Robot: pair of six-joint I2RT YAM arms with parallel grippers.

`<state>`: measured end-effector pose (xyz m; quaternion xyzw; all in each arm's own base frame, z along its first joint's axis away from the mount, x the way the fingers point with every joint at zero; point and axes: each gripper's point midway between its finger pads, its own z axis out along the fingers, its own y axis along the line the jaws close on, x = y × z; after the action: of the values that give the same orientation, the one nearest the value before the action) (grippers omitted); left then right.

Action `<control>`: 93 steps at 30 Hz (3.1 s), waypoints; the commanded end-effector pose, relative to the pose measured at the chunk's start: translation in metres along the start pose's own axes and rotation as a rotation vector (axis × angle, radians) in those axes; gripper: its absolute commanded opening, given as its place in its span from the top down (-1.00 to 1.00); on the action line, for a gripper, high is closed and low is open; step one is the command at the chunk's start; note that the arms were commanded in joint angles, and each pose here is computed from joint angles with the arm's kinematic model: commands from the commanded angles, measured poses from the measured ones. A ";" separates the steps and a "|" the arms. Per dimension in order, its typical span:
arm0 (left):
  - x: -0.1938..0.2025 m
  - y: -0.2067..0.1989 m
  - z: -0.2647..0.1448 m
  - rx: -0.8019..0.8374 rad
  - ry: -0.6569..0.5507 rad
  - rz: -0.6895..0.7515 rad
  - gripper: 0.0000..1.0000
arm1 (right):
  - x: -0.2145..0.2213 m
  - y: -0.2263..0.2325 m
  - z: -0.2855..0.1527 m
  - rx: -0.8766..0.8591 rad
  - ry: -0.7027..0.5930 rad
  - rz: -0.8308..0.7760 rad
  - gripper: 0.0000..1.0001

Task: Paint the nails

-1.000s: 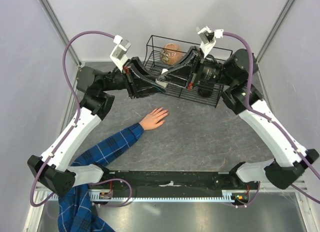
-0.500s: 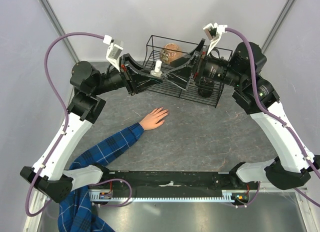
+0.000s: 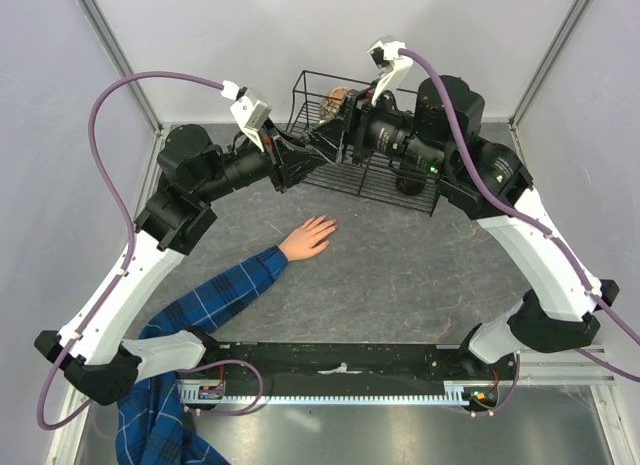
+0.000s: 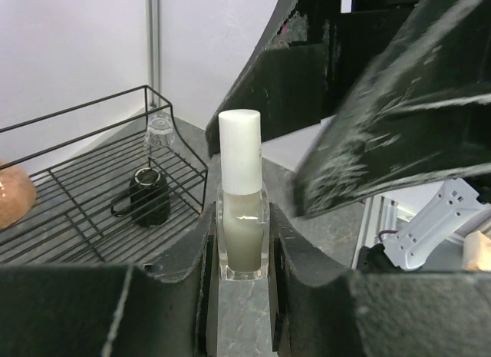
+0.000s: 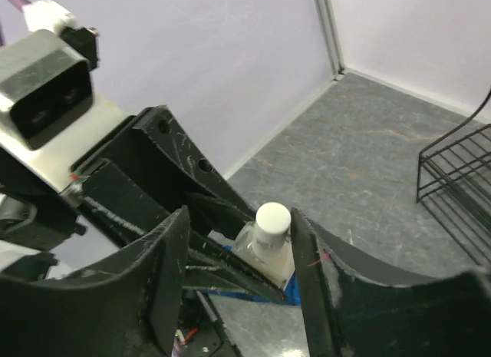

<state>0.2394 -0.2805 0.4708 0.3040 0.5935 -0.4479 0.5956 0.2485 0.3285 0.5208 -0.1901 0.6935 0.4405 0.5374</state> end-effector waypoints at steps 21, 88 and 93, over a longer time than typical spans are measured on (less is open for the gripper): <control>-0.031 -0.106 -0.037 0.810 -0.008 -0.191 0.96 | 0.010 0.106 -0.090 -0.920 0.073 -0.006 1.00; -0.030 -0.008 -0.005 0.145 -0.057 0.075 0.97 | -0.008 -0.021 -0.027 -0.152 0.018 -0.071 -0.95; -0.021 0.000 0.001 0.070 -0.019 0.127 0.96 | -0.020 -0.032 -0.024 -0.033 -0.014 -0.070 -0.89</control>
<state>0.2287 -0.2847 0.4883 0.3514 0.5433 -0.5056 0.5707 0.2464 0.2993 0.5264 -0.2618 0.6450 0.4900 0.5248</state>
